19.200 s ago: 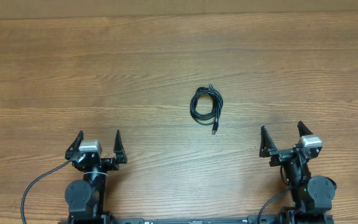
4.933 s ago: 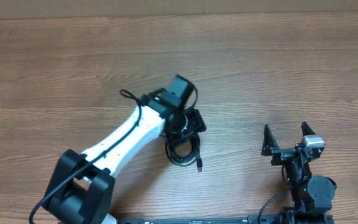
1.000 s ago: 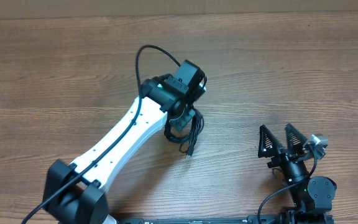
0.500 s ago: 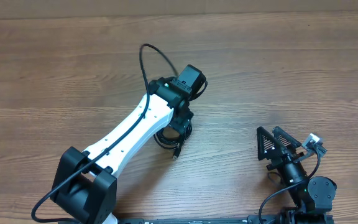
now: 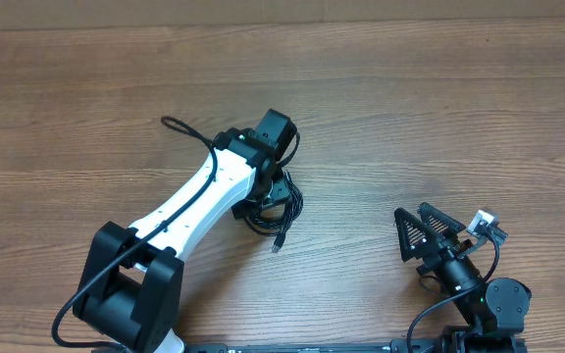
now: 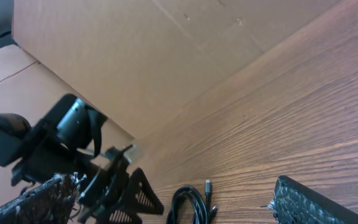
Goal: Untangle cables
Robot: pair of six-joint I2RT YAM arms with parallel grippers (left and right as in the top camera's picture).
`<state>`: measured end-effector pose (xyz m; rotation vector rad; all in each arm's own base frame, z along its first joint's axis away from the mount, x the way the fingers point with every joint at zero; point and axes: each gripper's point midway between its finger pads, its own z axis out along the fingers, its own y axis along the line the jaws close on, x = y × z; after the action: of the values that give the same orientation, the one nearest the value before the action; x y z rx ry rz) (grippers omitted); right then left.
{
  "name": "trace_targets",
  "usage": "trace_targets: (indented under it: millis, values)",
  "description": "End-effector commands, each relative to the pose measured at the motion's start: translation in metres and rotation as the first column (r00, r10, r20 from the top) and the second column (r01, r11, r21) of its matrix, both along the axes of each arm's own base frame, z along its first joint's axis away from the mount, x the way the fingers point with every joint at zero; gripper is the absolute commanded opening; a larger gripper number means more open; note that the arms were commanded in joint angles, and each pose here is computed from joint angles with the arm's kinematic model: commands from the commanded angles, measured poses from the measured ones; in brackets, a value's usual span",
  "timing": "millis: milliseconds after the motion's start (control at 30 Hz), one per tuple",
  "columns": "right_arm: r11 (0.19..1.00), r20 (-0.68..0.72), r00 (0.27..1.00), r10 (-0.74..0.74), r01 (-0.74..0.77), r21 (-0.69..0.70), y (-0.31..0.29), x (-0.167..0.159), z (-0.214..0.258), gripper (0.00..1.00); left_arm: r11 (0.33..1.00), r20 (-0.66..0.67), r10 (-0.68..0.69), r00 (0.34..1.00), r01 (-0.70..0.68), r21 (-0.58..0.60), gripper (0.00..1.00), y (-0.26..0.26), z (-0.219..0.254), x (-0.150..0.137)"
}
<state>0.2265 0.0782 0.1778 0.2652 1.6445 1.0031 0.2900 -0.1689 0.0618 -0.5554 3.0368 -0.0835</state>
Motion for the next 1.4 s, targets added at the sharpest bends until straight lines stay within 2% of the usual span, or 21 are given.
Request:
trace_targets:
  millis: [0,200,267,333,400,667,967,1100,1133,1233,1367]
  values:
    - [1.0,0.006,1.0,0.016,-0.016,0.003,0.002,-0.001,-0.001,1.0,0.995,-0.06,0.099,0.993,-0.1,-0.016,0.64,-0.001,-0.011,-0.016]
    - [1.0,0.006,1.0,0.016,-0.016,0.003,0.002,-0.001,-0.001,1.0,0.99,0.005,0.107,0.994,-0.107,0.092,0.65,0.02,-0.019,-0.009]
    - [1.0,0.006,1.0,0.016,-0.016,0.003,0.002,-0.001,-0.001,1.0,0.991,0.029,0.107,0.994,-0.109,0.073,0.62,0.016,-0.02,-0.003]
    - [1.0,0.006,1.0,0.016,-0.016,0.003,0.002,-0.001,-0.001,1.0,0.992,0.051,0.106,0.993,-0.109,0.056,0.51,0.013,-0.021,0.002]
    - [1.0,0.006,1.0,0.016,-0.016,0.003,0.002,-0.001,-0.001,1.0,0.993,0.06,0.106,0.993,-0.109,0.049,0.45,0.012,-0.024,0.003]
    - [1.0,0.006,1.0,0.016,-0.016,0.003,0.002,-0.001,-0.001,1.0,0.991,0.067,0.078,0.995,-0.084,0.099,0.45,0.022,-0.036,-0.001]
    - [1.0,0.007,1.0,0.018,-0.018,0.004,0.002,-0.001,-0.001,1.0,0.997,0.118,0.077,0.99,-0.079,0.014,0.34,0.009,-0.053,0.007]
    - [0.995,-0.013,0.997,0.08,-0.079,0.054,0.012,-0.007,0.001,1.0,0.997,0.109,0.077,0.991,-0.079,0.021,0.31,0.012,-0.058,0.002]
    - [0.993,-0.027,0.996,0.089,-0.087,0.078,0.013,-0.008,0.001,1.0,0.997,0.103,0.076,0.992,-0.079,0.025,0.31,0.014,-0.06,0.0]
    - [0.988,-0.046,0.992,0.12,-0.115,0.107,0.017,-0.011,0.0,1.0,0.996,0.083,0.076,0.994,-0.08,0.041,0.45,0.019,-0.067,-0.009]
    - [0.986,-0.04,0.988,0.146,-0.142,0.084,0.021,-0.013,-0.001,1.0,0.996,0.077,0.075,0.994,-0.079,0.042,0.53,0.02,-0.068,-0.011]
